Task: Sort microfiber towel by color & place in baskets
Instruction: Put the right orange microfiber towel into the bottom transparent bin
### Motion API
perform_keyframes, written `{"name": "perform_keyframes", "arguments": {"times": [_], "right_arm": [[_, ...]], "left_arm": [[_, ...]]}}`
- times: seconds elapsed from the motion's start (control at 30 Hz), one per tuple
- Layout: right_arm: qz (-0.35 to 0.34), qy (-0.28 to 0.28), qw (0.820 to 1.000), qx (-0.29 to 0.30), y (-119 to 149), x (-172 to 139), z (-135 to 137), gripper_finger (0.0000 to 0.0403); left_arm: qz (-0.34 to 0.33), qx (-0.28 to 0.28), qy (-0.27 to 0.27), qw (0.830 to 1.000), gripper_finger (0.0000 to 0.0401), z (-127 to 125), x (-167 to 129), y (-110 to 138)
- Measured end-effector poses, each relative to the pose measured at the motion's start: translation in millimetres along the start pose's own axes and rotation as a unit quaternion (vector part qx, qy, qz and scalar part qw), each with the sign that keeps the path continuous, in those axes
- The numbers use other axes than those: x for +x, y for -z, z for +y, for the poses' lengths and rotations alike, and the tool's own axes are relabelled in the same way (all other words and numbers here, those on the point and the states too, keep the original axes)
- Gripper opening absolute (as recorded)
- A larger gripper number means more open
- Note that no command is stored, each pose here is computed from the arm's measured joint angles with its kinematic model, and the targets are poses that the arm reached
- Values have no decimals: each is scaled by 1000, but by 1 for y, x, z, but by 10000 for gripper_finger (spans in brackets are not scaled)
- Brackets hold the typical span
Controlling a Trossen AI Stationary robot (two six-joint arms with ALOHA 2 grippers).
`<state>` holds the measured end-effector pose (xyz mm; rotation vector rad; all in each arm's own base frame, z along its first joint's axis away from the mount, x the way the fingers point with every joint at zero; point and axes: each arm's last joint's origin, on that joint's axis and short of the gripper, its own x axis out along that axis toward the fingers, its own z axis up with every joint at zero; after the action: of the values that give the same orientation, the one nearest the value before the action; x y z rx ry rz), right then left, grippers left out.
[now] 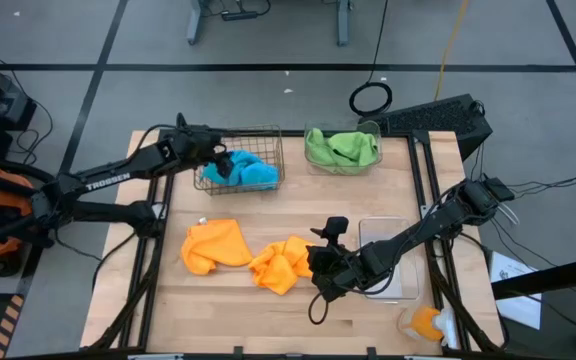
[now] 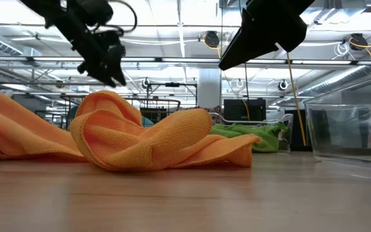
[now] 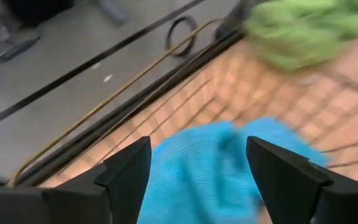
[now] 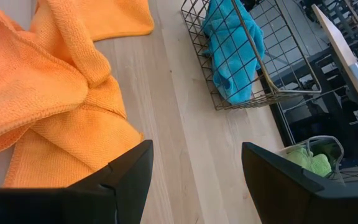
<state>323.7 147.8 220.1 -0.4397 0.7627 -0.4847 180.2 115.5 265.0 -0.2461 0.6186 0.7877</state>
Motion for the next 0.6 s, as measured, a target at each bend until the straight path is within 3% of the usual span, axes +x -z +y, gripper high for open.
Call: {"name": "perform_keyframes", "arguments": {"times": [0.33,0.6], "right_arm": [[0,0,1000,20,0,0,0,235],[4,-13,1000,18,1,-2,2,235]], "left_arm": [[-24,33,161,986,270,-65,-40,13],[-48,107,273,955,270,-122,-75,50]]}}
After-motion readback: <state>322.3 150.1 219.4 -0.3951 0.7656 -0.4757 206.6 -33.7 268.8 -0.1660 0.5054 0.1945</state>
